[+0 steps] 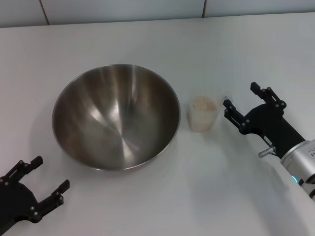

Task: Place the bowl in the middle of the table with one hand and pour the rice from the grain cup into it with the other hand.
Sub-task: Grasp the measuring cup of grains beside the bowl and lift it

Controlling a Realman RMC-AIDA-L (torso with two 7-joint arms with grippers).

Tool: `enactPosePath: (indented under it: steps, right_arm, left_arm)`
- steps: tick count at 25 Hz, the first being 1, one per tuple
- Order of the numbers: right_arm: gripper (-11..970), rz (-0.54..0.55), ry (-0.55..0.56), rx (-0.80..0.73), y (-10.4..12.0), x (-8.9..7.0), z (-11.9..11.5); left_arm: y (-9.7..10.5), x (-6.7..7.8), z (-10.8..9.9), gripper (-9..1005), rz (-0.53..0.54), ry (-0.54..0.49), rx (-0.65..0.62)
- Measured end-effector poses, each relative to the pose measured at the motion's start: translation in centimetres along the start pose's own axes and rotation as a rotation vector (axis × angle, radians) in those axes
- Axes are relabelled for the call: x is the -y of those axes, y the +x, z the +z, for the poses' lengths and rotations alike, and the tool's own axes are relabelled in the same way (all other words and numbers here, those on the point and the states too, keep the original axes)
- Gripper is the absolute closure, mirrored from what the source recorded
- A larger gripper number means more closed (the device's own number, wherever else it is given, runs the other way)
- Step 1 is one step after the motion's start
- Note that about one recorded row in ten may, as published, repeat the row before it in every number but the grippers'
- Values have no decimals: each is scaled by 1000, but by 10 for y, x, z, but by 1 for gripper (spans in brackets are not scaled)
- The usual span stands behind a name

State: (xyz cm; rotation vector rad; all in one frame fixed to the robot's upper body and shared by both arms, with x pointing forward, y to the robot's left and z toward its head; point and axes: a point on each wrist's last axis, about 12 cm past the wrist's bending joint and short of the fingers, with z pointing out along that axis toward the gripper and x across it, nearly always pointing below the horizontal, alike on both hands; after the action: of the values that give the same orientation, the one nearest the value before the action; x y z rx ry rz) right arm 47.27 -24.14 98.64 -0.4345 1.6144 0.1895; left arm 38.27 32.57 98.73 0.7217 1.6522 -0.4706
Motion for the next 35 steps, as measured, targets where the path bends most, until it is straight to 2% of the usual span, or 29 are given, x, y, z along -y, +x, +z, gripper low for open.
enactPosePath:
  steps: [15,20,25,35]
  right_arm:
    - [201,-10,-18,-14,-3,-1,11]
    - [286,-11,-23,-9,-3,-2,11]
    - [522,-13,-24,-9,-4,-2,12]
    - [716,-11,-20,-5,-4,-2,11]
  left_arm:
    - [0,1,0,161,-1,1,1]
    - [0,1,0,161,0,1,1]
    - [0,0,0,162,0,0,0]
    - [-2,1,-1,161,-1,7,15]
